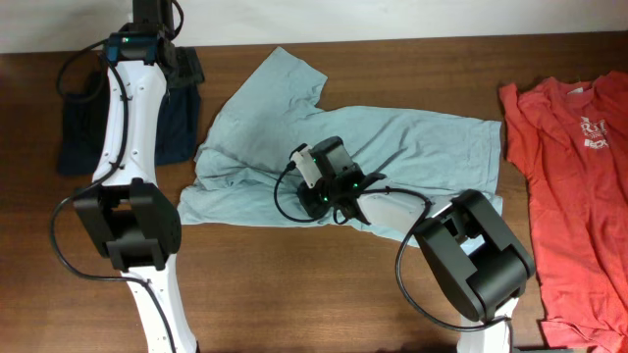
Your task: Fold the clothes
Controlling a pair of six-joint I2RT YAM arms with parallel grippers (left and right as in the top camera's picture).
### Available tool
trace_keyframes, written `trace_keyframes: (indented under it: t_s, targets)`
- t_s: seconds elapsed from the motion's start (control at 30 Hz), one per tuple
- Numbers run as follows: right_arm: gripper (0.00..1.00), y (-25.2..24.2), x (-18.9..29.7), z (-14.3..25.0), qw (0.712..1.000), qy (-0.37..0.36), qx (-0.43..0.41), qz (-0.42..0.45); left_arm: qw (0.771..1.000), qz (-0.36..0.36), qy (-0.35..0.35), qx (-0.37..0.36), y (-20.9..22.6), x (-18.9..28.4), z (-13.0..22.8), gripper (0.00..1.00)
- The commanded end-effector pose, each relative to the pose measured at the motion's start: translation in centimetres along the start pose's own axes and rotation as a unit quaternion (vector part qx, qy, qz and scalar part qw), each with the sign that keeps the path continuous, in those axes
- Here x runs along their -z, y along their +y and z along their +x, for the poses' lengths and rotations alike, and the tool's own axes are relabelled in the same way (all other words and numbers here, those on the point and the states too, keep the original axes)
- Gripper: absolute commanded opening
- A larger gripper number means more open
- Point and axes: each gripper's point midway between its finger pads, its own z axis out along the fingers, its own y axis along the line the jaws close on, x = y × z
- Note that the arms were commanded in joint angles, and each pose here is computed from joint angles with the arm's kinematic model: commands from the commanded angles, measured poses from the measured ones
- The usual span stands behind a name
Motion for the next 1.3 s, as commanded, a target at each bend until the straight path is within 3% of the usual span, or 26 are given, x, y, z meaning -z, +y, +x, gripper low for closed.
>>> trace_keyframes:
  t_s: [0.0, 0.23, 0.4, 0.6, 0.87, 1.03, 1.27]
  targets:
    - [0.04, 1.2, 0.8, -1.5, 1.000, -0.004, 0.002, -0.017, 1.000, 0.002, -0.023, 0.009, 0.4, 1.9, -1.2, 0.99]
    - [0.04, 1.1, 0.8, -1.4, 1.000, -0.001, 0.001, -0.015, 1.000, 0.002, -0.023, 0.009, 0.4, 1.9, -1.2, 0.99]
    - [0.04, -1.9, 1.0, -2.3, 0.997, -0.020, 0.004, 0.073, 1.000, 0.002, -0.023, 0.009, 0.4, 1.9, -1.2, 0.99]
    - [0.04, -2.4, 1.0, -2.5, 0.996, -0.024, 0.004, 0.086, 1.000, 0.002, -0.023, 0.009, 0.4, 1.9, -1.2, 0.99]
    - [0.04, -4.3, 1.9, -5.8, 0.986, -0.090, 0.009, 0.142, 1.000, 0.002, -0.023, 0.009, 0.3, 1.9, -1.2, 0.99]
    - [0.04, -1.6, 3.3, -8.8, 0.990, -0.109, 0.020, 0.085, 1.000, 0.002, -0.023, 0.009, 0.4, 1.9, -1.2, 0.99]
    - [0.04, 3.5, 4.2, -7.1, 1.000, -0.024, -0.007, -0.017, 1.000, 0.002, -0.023, 0.009, 0.4, 1.9, -1.2, 0.99]
